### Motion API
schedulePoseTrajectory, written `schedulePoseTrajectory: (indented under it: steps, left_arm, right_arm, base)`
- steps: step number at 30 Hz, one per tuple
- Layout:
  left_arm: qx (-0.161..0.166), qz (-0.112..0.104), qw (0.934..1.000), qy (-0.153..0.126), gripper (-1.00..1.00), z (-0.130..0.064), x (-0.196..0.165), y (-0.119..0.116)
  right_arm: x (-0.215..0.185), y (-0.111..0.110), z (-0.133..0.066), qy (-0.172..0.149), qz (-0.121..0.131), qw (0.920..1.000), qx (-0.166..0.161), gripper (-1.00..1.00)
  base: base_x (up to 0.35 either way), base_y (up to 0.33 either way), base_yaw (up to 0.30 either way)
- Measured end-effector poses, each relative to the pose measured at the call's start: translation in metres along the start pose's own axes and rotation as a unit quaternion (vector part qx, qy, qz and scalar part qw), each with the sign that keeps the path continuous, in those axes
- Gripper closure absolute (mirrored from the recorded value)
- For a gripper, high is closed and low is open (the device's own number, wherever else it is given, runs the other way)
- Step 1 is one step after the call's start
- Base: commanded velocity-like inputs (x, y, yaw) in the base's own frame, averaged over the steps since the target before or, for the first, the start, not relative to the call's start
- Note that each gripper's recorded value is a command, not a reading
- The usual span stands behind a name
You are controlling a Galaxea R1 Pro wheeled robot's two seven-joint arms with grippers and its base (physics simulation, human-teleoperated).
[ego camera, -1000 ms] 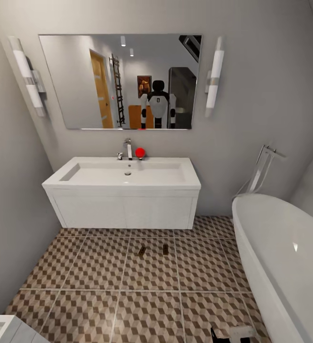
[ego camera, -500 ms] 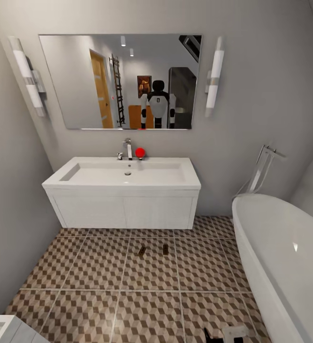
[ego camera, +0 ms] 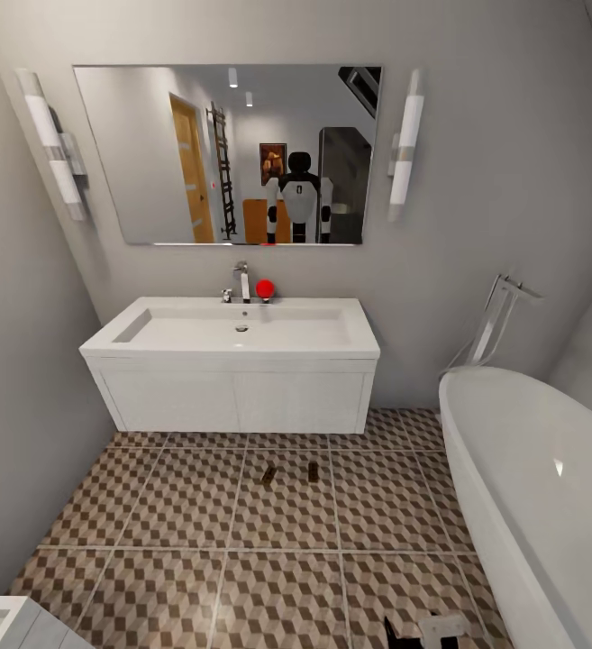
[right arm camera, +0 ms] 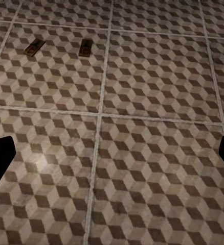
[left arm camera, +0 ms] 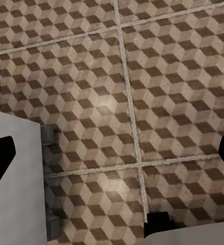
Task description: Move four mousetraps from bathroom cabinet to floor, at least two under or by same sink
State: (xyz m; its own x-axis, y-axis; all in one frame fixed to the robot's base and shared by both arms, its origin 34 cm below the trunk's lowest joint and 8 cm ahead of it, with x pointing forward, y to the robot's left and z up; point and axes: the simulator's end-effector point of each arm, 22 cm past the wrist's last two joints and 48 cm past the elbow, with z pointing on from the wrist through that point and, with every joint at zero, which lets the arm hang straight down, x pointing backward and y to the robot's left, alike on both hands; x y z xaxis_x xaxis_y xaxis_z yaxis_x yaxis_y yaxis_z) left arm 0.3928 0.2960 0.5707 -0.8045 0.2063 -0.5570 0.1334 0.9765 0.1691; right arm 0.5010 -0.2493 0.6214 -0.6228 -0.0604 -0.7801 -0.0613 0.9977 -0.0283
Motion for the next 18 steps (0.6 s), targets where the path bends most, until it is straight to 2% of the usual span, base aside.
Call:
schedulePoseTrajectory:
  steps: [13,18]
  left_arm:
    - [0.003,-0.008,0.9999,0.013,-1.00,0.005,-0.005,-0.006]
    - [0.000,-0.007,0.9999,0.014,-1.00,0.008,-0.008,0.001]
  right_arm:
    - [-0.005,-0.001,0.002,-0.005,0.002,1.0000,0.003,-1.00]
    - [-0.010,-0.002,0.004,-0.010,0.003,0.9999,0.005,-1.00]
  base:
    - [0.000,0.000,0.000]
    - [0.000,0.000,0.000]
